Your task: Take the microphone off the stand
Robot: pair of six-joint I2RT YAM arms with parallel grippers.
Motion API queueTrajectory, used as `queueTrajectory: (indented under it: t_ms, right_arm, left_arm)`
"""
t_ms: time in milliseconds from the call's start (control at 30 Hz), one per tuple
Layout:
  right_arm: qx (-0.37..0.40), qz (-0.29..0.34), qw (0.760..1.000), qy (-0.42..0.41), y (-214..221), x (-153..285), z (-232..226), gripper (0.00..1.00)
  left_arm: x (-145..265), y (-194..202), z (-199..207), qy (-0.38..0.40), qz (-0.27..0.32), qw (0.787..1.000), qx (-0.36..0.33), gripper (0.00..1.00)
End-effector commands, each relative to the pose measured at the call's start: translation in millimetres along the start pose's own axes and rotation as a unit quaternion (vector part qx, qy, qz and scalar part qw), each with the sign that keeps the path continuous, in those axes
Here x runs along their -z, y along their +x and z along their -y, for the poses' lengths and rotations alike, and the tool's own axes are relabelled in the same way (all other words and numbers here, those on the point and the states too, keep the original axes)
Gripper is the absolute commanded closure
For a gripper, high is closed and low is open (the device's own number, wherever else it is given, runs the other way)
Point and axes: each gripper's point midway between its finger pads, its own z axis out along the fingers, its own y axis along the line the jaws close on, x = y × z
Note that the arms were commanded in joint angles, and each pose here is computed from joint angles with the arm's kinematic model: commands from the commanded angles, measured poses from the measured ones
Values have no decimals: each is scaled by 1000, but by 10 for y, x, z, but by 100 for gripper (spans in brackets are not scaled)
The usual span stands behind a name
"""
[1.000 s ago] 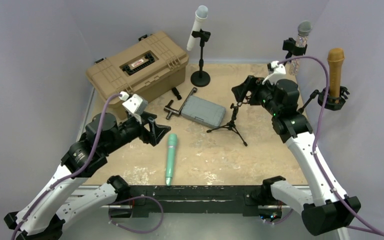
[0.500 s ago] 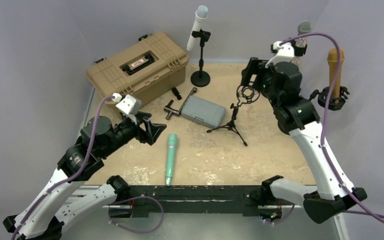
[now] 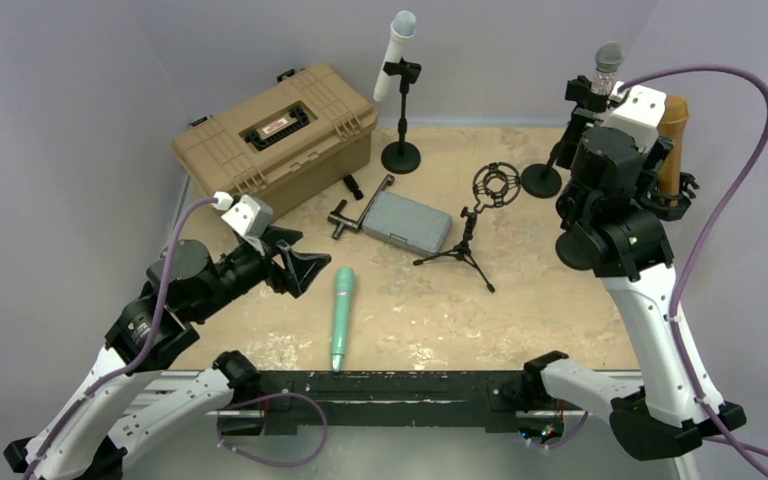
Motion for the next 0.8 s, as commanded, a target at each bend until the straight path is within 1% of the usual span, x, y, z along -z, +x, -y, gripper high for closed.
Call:
queueTrajectory:
  t_ms: [0,167,267,300,433,567,767]
  right_arm:
    - [17,8,999,39,-144,-72,81,20]
    - [34,-3,994,100,-233,-173,192,23]
    - [38,-5,992,118,-222,-186,256,23]
    - [54,-6,990,131,-210,-185,306,23]
    - [66,3,982,178,-190,-199,471,24]
    - [91,-9,972,214,-59,-356,582,24]
    - [87,-22,965,248,138,-615,744,23]
  left_arm:
    - [11,-109,116,27,18,999,9,29]
    - [17,-114,165,40,18,999,14,29]
    - [55,-145,167,41,26,999,14,29]
    - [64,-151,165,41,28,999,15,29]
    - [75,-168,177,46,34,998,19,29]
    - [14,-132,215,60,26,998,26,29]
    - [-54,-82,265,75,12,997,32,29]
